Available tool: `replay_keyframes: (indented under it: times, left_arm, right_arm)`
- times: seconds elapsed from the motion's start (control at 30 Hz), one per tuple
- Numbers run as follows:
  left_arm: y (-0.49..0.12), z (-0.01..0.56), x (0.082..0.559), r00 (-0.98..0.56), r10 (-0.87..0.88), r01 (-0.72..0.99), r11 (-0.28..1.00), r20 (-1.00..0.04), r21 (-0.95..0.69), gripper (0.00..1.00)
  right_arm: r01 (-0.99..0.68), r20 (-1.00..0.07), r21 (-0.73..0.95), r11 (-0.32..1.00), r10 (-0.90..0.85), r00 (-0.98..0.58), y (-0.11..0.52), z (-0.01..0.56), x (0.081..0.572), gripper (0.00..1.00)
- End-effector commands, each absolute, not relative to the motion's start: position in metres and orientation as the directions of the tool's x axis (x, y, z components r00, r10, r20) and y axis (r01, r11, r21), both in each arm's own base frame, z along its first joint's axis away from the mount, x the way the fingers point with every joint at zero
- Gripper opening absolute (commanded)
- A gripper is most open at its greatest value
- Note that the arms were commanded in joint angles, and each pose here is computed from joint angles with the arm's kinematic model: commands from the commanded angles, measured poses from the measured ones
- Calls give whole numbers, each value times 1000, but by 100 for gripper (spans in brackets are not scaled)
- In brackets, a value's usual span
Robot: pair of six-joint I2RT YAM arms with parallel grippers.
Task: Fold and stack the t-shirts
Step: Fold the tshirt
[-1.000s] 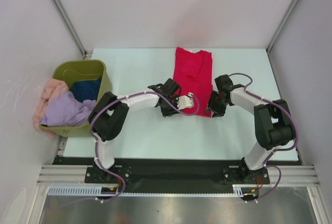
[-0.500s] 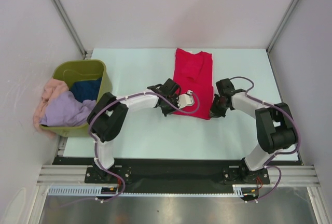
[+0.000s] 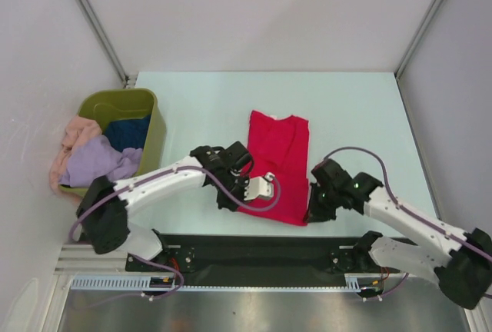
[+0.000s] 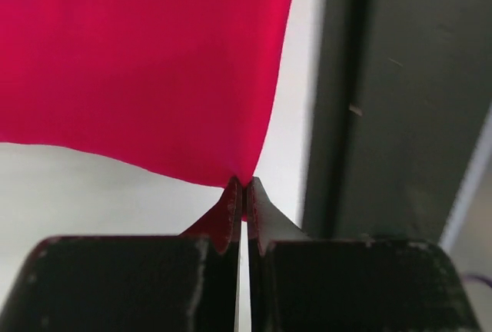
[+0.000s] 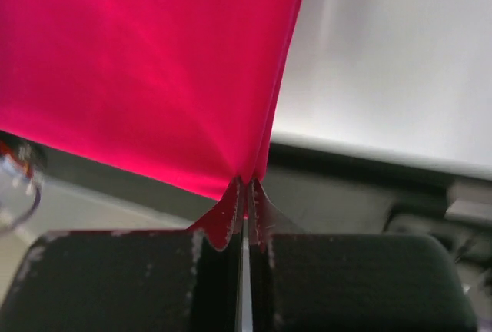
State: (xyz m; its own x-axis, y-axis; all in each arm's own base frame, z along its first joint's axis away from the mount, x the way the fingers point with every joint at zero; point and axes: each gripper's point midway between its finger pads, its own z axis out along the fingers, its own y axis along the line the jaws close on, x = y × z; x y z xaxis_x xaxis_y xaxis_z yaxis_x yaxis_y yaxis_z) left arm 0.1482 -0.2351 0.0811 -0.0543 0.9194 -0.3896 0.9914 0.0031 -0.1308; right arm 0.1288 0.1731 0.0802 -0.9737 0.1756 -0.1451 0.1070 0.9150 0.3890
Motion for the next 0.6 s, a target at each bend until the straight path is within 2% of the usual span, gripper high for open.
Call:
replay_keyframes:
  times: [0.0, 0.1, 0.2, 0.23, 0.37, 0.47, 0.5, 0.57]
  left_arm:
    - [-200, 113, 90, 10, 932, 957, -115, -362, -268, 0]
    - [-200, 134, 88, 21, 914, 962, -130, -406, -241, 0]
    - [-212, 145, 118, -23, 885, 978, -78, -465, -196, 0]
    - [-213, 140, 141, -85, 886, 979, -10, -456, -201, 0]
    - [-232, 165, 224, -183, 832, 983, 136, -524, -126, 0]
    - [-240, 176, 275, -197, 813, 978, 200, -548, -55, 0]
    - [-241, 162, 291, -224, 825, 972, 224, -518, -64, 0]
    - [-252, 170, 321, -223, 805, 967, 254, -551, -20, 0]
  right_arm:
    - [214, 37, 377, 901, 216, -976, 176, 90, 60, 0]
    - [210, 33, 390, 897, 214, -976, 180, 106, 56, 0]
    - [203, 7, 395, 896, 218, -976, 184, 112, 82, 0]
    - [196, -27, 415, 888, 228, -973, 180, 114, 105, 0]
    - [167, -148, 439, 883, 255, -956, 173, 132, 187, 0]
    - [203, -173, 433, 878, 302, -937, 157, 122, 245, 0]
    - [204, -200, 452, 869, 322, -925, 156, 127, 265, 0]
    - [246, -200, 468, 849, 373, -906, 146, 116, 301, 0]
